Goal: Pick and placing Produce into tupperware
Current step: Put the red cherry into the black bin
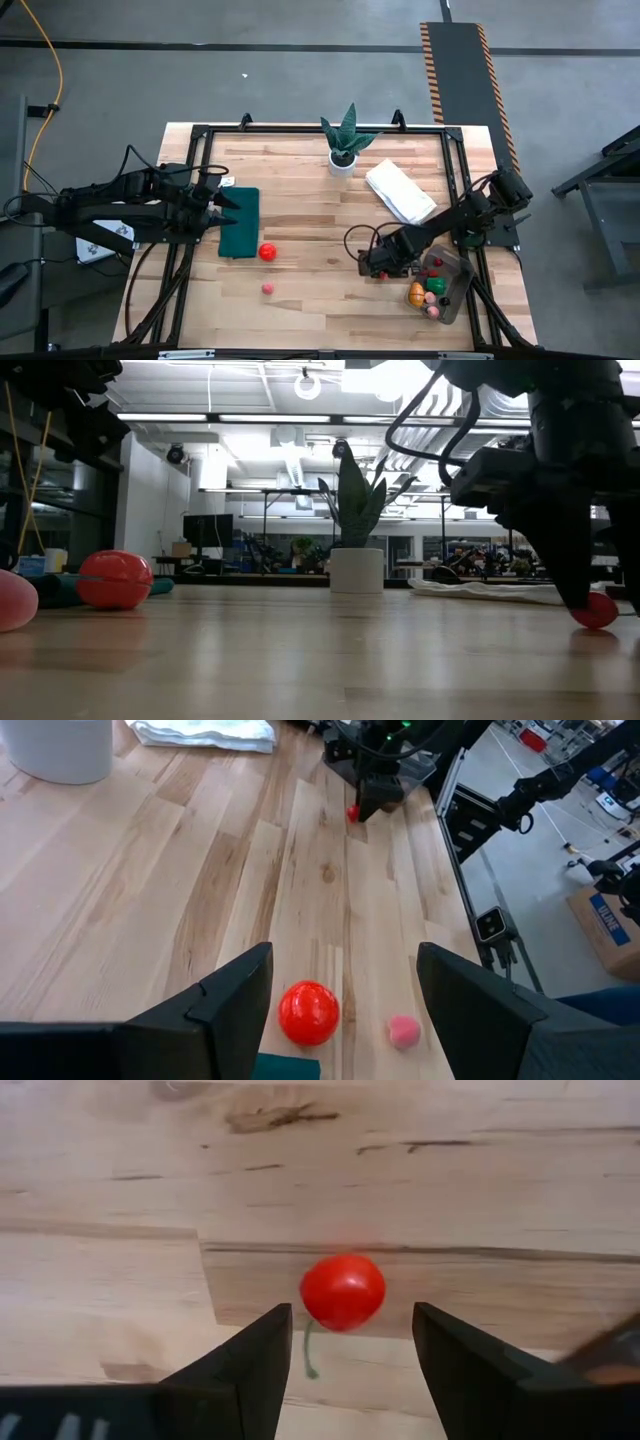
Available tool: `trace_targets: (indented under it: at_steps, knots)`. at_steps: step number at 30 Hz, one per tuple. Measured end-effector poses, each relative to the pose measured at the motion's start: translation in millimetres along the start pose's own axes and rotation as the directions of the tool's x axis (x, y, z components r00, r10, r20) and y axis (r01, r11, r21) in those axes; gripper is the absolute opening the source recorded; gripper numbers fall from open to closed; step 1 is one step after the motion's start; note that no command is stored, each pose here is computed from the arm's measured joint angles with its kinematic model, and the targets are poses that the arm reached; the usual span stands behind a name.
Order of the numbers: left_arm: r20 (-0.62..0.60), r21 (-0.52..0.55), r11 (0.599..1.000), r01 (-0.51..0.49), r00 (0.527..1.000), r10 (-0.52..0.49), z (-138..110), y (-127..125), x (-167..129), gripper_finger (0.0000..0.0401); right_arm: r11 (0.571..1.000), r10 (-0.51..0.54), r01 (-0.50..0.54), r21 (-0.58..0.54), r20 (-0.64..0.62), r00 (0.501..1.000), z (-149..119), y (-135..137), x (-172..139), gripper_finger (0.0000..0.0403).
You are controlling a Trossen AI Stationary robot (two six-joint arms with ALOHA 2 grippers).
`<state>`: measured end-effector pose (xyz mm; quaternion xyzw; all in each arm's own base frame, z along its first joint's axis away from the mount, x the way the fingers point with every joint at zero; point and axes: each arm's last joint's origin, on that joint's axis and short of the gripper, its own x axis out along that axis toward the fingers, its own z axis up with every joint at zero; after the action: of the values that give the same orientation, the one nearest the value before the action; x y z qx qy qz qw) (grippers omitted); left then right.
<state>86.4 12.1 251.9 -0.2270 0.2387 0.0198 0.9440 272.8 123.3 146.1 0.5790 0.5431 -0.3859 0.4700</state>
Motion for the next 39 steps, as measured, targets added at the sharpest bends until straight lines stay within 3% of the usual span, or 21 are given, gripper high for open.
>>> trace_targets:
  at_steps: [12, 23, 39]
  knots:
    - [0.0, 0.0, 1.0, 0.0, 1.0, 0.0, 0.0, 0.0, 0.0, 0.0236, 1.0, -0.006, 0.006, -0.001, 0.002, 1.0, -0.2, -0.7, 0.1, 0.0198]
    - [0.0, 0.0, 1.0, 0.0, 1.0, 0.0, 0.1, 0.0, -0.1, 0.0236, 1.0, -0.004, 0.004, 0.002, 0.031, 1.0, 1.2, -1.1, 0.1, 0.0159]
    - [0.0, 0.0, 1.0, 0.0, 1.0, 0.0, 0.1, -0.1, -0.1, 0.0236, 1.0, -0.001, 0.002, -0.025, 0.035, 0.999, 6.6, 0.9, -1.1, 0.0158]
